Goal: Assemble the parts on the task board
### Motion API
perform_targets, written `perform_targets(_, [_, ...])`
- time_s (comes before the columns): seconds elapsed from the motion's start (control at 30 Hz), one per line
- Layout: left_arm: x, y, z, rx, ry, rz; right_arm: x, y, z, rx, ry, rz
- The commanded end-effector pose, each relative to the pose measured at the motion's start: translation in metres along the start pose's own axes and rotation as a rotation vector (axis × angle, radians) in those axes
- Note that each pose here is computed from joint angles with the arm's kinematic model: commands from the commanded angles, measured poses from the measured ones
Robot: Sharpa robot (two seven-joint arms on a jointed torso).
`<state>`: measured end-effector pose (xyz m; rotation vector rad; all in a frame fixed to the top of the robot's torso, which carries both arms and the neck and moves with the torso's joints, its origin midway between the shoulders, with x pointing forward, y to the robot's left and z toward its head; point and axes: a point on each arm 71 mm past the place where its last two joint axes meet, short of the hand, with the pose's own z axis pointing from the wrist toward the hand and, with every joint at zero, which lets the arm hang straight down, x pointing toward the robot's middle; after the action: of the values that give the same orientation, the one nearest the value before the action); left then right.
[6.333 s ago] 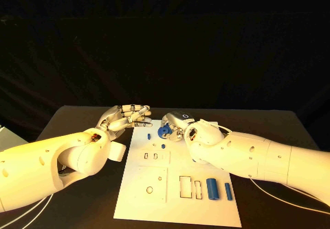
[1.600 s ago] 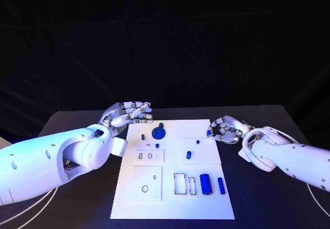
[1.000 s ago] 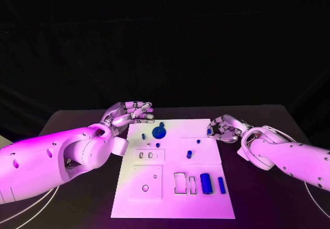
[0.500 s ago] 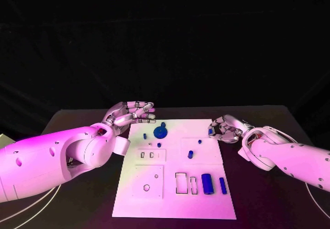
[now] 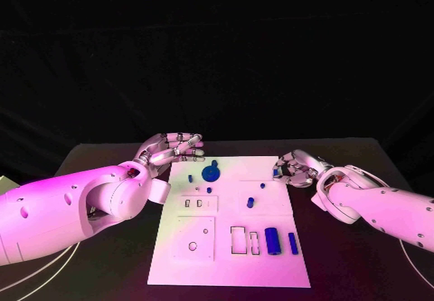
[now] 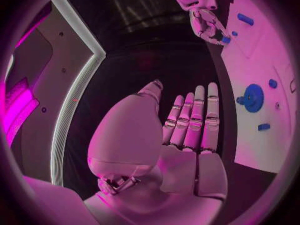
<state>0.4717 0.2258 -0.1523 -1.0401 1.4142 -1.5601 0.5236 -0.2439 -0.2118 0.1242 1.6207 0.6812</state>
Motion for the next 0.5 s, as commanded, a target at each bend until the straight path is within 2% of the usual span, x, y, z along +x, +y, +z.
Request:
perform_targets(0.03, [0.0023, -0.0007, 0.0000, 0.004, 0.019, -0.009, -0.001, 0.003, -0.001, 0.013, -0.045, -0.002])
perform_targets(0.27, [0.0019, -0.0003, 0.0004, 0.002, 0.017, -0.008, -0.008, 0.006, -0.005, 0.059, -0.103, -0.007])
perform_targets(0.5, [0.0005, 0.0006, 0.0010, 0.001, 0.012, -0.005, -0.018, 0.031, -0.008, 0.044, -0.113, 0.015])
